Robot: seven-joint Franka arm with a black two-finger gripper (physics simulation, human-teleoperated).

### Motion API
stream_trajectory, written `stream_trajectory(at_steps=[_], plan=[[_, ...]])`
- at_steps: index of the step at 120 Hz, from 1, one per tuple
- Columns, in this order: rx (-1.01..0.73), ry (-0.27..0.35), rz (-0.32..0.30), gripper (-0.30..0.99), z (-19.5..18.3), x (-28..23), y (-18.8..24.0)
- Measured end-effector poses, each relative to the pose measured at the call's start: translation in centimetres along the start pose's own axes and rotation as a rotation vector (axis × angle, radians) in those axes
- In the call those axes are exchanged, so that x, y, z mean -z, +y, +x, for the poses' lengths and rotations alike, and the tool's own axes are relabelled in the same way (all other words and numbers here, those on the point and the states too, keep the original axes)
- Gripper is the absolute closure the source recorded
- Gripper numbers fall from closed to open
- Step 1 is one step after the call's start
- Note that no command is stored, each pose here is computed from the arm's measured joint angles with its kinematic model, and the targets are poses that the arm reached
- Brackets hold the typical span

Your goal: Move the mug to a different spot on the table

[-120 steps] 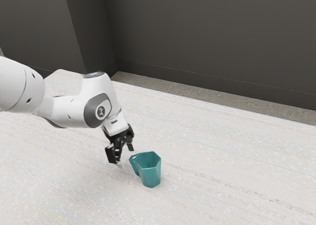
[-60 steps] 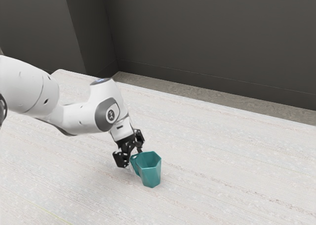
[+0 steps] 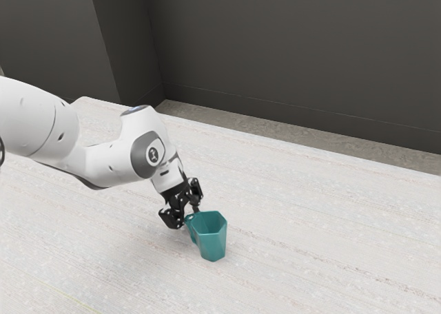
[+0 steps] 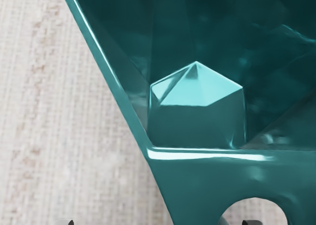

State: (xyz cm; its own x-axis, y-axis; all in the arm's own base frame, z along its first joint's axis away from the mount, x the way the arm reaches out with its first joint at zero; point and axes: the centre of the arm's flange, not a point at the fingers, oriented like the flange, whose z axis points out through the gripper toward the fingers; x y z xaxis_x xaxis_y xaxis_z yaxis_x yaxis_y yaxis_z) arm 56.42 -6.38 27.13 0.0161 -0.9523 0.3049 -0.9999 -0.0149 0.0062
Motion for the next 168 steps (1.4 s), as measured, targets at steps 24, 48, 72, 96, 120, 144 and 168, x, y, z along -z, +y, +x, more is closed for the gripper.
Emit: stream_trajectory(at_steps=[24,48,72,96,120,144,168], plan=[[-0.016,0.008,-0.007,0.42,0.2,-0.1,0.1],[-0.024,0.012,-0.009,0.56,0.1,-0.1,0.1],[-0.027,0.021,-0.016,0.59,0.2,-0.2,0.2],[-0.035,0.032,-0.021,0.58,0.5,0.2,0.3],[-0.028,0.047,-0.007,0.67,0.3,1.0,0.3],[-0.008,0.072,0.044,0.71,-0.6,4.1,-0.4],[0.087,0.125,0.109,0.73,-5.5,8.1,-2.1]])
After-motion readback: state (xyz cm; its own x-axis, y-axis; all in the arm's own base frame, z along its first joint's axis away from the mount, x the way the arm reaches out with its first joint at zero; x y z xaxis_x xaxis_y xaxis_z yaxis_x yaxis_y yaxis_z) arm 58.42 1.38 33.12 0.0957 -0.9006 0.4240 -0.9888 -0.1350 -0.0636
